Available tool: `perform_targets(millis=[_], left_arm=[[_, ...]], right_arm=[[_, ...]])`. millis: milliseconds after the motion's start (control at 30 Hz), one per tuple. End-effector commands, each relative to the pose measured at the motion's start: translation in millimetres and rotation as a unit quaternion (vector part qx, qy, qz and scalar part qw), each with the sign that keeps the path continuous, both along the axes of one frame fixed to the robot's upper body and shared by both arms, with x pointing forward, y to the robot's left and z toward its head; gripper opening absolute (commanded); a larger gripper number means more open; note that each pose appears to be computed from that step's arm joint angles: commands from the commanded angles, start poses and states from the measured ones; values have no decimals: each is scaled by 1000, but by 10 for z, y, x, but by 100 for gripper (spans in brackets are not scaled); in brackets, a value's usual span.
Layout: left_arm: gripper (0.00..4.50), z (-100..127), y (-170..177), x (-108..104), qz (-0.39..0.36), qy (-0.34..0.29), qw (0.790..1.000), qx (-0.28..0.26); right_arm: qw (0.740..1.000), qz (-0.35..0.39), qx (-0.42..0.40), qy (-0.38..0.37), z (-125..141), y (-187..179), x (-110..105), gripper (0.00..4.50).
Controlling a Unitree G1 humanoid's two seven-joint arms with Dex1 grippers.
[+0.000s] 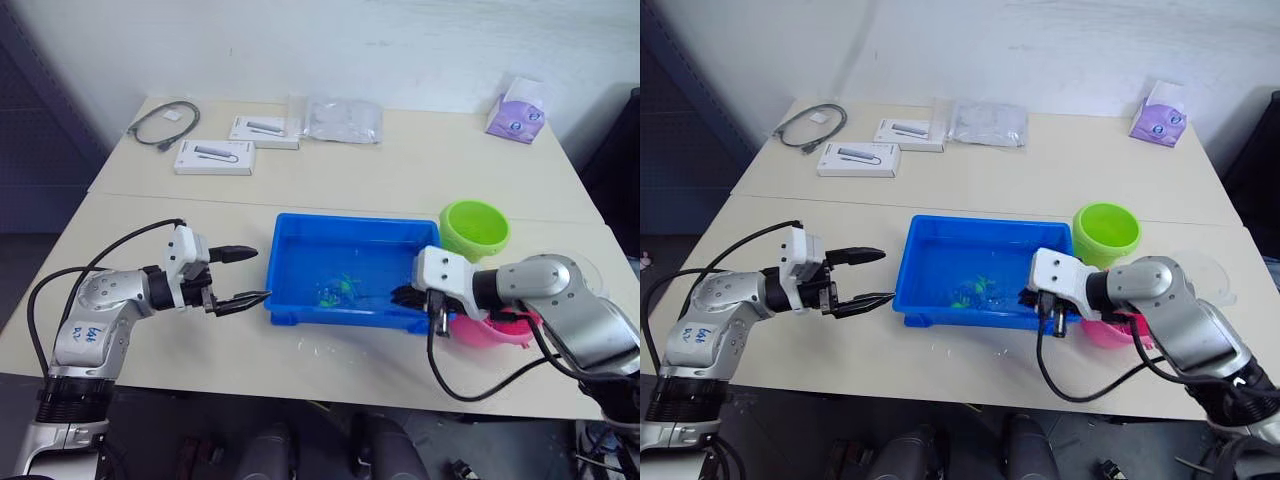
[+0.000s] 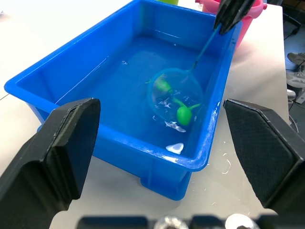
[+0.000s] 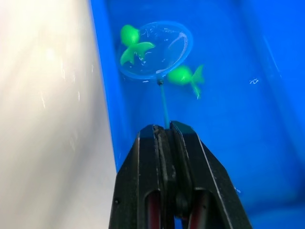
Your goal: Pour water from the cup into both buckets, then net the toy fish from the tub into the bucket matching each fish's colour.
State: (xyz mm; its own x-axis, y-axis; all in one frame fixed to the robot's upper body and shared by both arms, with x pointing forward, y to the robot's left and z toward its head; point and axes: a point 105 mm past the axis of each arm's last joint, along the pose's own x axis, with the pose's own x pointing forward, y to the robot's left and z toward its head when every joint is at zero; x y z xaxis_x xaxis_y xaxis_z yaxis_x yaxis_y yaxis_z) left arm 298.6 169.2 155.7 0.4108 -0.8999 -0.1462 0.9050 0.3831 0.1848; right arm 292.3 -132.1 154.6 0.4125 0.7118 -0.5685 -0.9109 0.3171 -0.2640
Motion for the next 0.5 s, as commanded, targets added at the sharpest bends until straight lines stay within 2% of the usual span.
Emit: perform_targets(millis=[33,133,233,500], left_arm=[[444,72,-17,-15,-5,-20,1000,-1],[444,64,-26,-27,-9,-18,1000,-2],[444,91,-43,-22,-13,-24,1000,-7],[444,265,-215,37,-28,-43,997,-51]], right_arm=[[998,-26,43,23,215,-37,-29,0],[994,-50,85,45,288,-64,-29,0],[989,-93,109,32,361,-201,24,0],[976,-156,151,5,396,-540,-174,0]])
